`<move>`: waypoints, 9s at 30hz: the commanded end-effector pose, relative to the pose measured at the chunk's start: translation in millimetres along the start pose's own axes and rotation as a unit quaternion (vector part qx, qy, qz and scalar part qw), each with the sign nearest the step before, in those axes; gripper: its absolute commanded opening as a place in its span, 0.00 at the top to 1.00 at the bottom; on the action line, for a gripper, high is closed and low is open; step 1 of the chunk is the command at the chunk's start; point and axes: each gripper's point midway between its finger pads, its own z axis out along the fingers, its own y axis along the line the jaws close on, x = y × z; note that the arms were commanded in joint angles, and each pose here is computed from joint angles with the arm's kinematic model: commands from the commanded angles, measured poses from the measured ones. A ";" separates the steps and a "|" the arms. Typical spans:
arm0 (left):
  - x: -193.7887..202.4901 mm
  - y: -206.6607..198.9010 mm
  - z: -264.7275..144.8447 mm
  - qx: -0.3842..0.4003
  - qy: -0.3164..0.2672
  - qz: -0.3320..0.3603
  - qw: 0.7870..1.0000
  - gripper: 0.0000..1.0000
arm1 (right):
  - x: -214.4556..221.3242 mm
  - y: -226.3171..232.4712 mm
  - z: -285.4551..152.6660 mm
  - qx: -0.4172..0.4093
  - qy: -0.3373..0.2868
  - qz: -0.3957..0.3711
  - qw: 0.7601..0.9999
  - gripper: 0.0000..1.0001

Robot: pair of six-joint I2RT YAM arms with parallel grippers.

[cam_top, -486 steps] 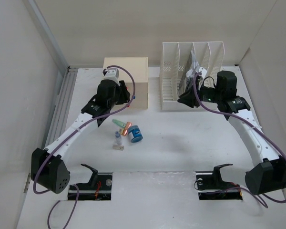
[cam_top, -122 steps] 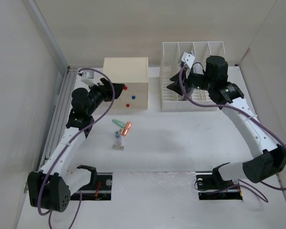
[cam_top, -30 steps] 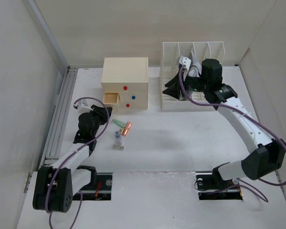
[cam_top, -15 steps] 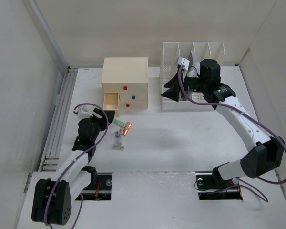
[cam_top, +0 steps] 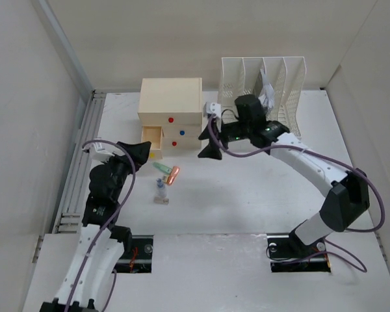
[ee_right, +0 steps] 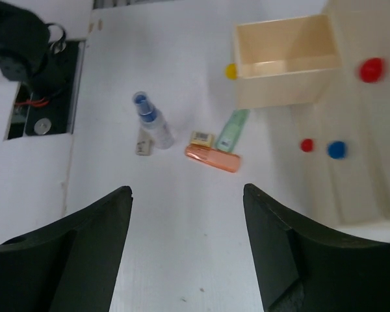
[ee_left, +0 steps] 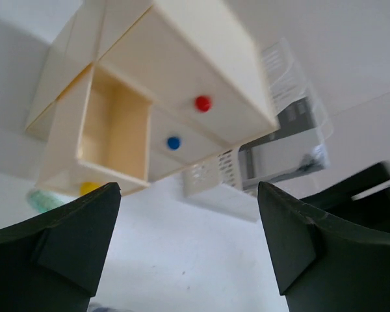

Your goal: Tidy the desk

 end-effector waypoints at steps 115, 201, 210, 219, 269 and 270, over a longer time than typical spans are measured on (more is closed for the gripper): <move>-133.4 -71.0 -131.1 -0.026 -0.216 0.096 0.971 0.09 | -72.1 -37.5 184.6 0.155 0.083 -0.283 0.943 0.90; -119.7 -61.7 -132.6 -0.019 -0.203 0.092 0.975 0.09 | -18.9 2.5 175.2 0.020 0.146 -0.190 0.971 1.00; -119.6 -61.7 -132.6 -0.020 -0.203 0.092 0.975 0.09 | -16.2 -18.0 178.4 0.038 0.140 -0.178 0.973 1.00; -119.6 -61.7 -132.6 -0.020 -0.203 0.092 0.975 0.09 | -14.3 -44.9 178.2 0.059 0.138 -0.164 0.975 1.00; -115.4 -59.2 -128.1 -0.019 -0.197 0.089 0.976 0.09 | -51.8 -17.1 223.8 -0.014 0.016 -0.064 0.998 1.00; -115.4 -59.2 -128.1 -0.019 -0.197 0.089 0.976 0.09 | -50.8 -22.4 223.4 0.000 0.020 -0.064 0.998 1.00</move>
